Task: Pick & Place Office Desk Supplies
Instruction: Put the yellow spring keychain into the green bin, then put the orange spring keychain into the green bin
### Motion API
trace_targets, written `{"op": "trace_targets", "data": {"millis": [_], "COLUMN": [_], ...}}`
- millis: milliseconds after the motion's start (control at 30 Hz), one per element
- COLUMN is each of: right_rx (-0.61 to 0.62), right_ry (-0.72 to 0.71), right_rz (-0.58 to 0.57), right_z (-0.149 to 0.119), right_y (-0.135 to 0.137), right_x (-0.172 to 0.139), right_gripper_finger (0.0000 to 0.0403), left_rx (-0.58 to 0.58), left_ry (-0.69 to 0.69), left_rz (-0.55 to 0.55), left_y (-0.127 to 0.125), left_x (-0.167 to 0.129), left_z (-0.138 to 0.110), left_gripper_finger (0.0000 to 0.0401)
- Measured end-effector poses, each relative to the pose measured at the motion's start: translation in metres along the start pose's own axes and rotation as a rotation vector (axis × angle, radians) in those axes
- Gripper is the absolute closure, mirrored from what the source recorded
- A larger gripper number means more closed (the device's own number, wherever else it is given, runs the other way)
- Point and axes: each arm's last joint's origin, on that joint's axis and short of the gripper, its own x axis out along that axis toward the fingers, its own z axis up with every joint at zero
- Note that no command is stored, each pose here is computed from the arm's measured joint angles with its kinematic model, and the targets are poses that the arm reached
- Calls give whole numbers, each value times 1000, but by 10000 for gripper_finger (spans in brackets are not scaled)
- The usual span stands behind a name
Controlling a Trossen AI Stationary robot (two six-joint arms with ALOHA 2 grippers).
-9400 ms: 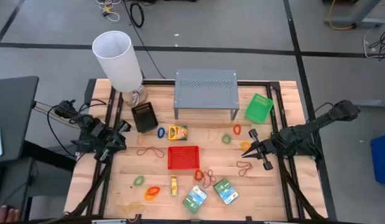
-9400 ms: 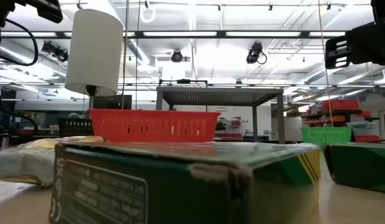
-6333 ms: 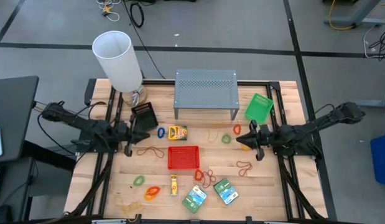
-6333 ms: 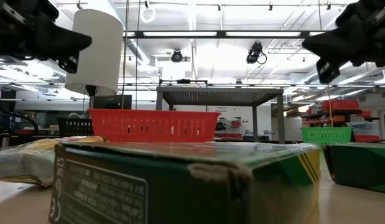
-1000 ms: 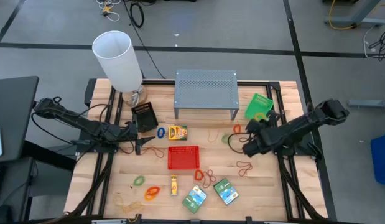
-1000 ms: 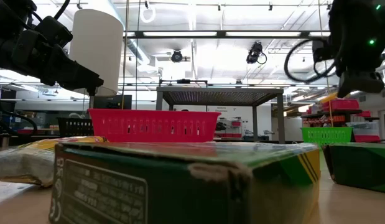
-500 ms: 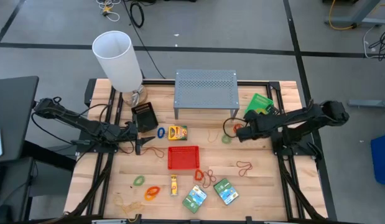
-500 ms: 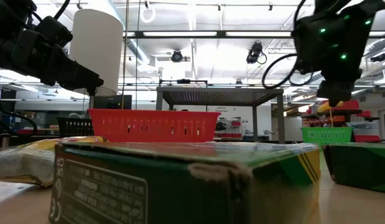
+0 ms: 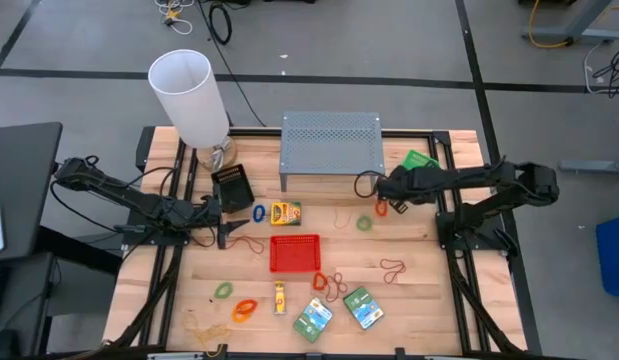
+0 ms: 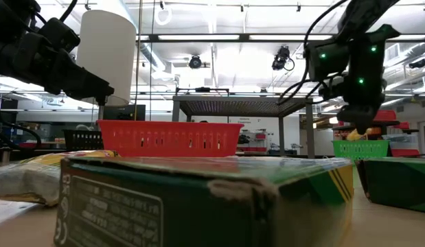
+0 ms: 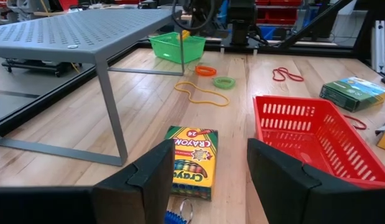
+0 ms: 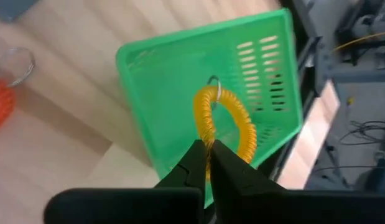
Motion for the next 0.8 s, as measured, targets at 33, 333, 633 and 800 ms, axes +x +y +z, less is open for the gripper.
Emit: {"op": "trace_targets", "data": {"millis": [33,333,633,800], "right_rx": [-9,-17,-66,-200], "right_ry": [11,6,-36,-126], "right_rz": [26,68,107,166], "right_z": [1,2,2,2], "right_y": [1,3,11,24], "right_x": [0,0,-12,-36], "right_gripper_finger": [376,220,171,186], "left_rx": [0,3,4,5], "left_ry": [0,7,6,6], "left_rz": [-7,-21,-21,-22], "left_y": [0,-1,-1,-1], "left_x": [0,0,0,0], "left_z": [0,0,0,0], "left_gripper_finger": [195,195,195,195]}}
